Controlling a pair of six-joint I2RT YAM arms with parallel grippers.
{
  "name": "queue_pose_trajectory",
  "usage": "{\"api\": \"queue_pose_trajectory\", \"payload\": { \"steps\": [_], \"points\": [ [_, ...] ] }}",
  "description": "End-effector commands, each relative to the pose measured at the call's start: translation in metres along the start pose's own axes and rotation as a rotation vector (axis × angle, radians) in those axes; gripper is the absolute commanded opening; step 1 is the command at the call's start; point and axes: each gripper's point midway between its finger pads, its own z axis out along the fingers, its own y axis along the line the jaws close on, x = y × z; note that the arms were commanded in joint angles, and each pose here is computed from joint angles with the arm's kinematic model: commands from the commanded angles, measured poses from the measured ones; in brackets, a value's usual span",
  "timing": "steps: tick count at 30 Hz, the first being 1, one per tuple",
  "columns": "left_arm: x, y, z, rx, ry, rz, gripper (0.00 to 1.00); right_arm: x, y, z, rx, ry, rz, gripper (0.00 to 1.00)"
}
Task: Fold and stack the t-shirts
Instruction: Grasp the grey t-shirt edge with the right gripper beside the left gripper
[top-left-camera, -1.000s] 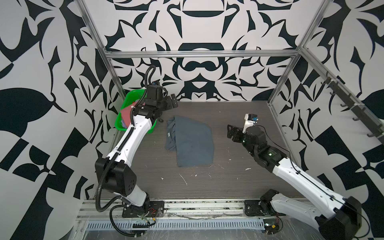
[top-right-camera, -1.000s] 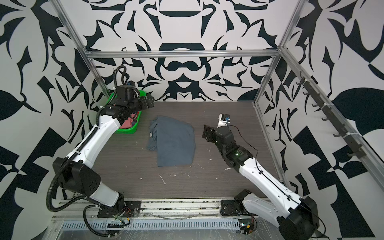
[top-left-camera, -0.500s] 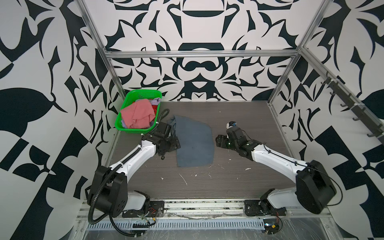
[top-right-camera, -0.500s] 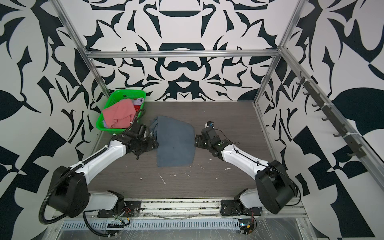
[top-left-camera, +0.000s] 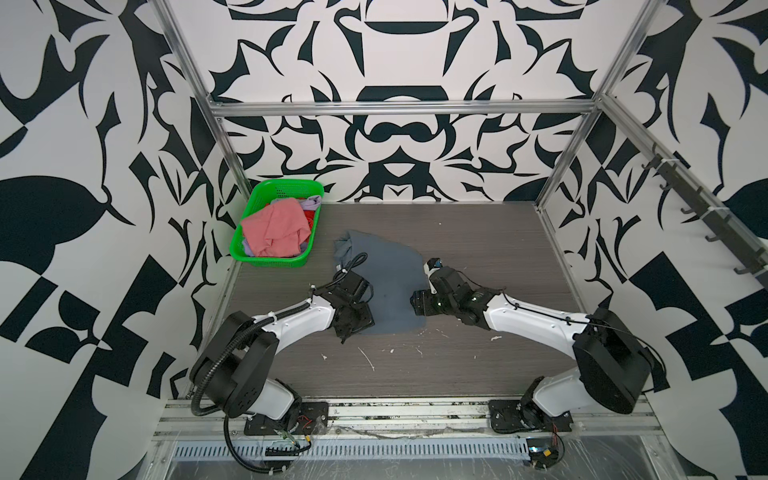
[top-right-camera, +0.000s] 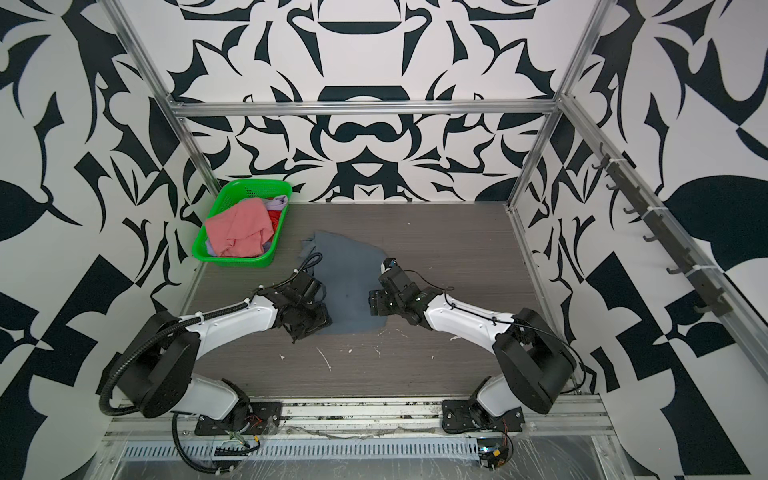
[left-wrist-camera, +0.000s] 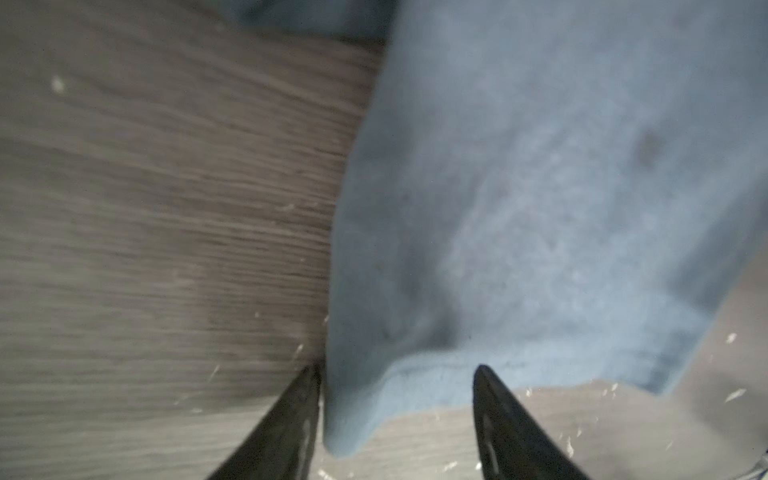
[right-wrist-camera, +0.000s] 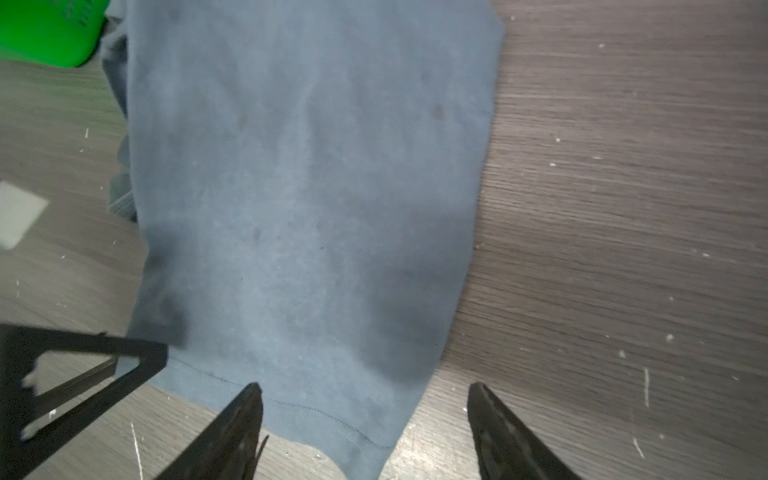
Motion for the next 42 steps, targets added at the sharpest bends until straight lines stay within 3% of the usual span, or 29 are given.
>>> {"api": "queue_pose_trajectory", "payload": {
  "steps": [1, 5, 10, 15, 26, 29, 30, 31, 34, 36, 39, 42],
  "points": [
    [-0.001, 0.005, 0.007, -0.02, -0.009, -0.029, 0.44, -0.011, 0.019, -0.006, -0.037, -0.056, -0.07, 0.79],
    [-0.01, -0.013, -0.006, 0.035, -0.038, 0.001, 0.27, 0.002, 0.023, -0.003, -0.043, -0.038, -0.11, 0.77],
    [-0.028, -0.05, -0.05, 0.139, -0.106, 0.058, 0.19, 0.001, 0.04, -0.008, -0.074, -0.058, -0.203, 0.76],
    [-0.045, -0.075, -0.089, 0.209, -0.185, 0.104, 0.16, 0.005, 0.058, -0.014, -0.094, -0.083, -0.305, 0.77],
    [-0.057, -0.098, -0.124, 0.284, -0.249, 0.125, 0.1, 0.008, 0.013, 0.013, 0.146, -0.175, -0.362, 0.81],
    [-0.062, -0.103, -0.138, 0.308, -0.284, 0.129, 0.1, 0.002, 0.016, 0.026, 0.154, -0.203, -0.362, 0.8],
    [-0.064, -0.105, -0.142, 0.319, -0.294, 0.13, 0.1, 0.002, 0.018, 0.031, 0.152, -0.199, -0.366, 0.77],
    [-0.067, -0.106, -0.145, 0.325, -0.304, 0.13, 0.09, -0.001, 0.021, 0.035, 0.153, -0.199, -0.366, 0.67],
    [-0.078, -0.109, -0.174, 0.346, -0.388, 0.156, 0.05, -0.02, 0.02, 0.035, 0.223, -0.234, -0.356, 0.26],
    [-0.091, -0.107, -0.194, 0.329, -0.471, 0.175, 0.02, -0.045, 0.023, 0.018, 0.277, -0.275, -0.356, 0.12],
    [-0.115, -0.111, -0.241, 0.341, -0.609, 0.217, 0.0, -0.094, 0.049, -0.033, 0.249, -0.376, -0.354, 0.0],
    [-0.139, -0.117, -0.308, 0.349, -0.784, 0.284, 0.0, -0.142, 0.09, -0.097, 0.118, -0.482, -0.378, 0.0]
  ]
}}
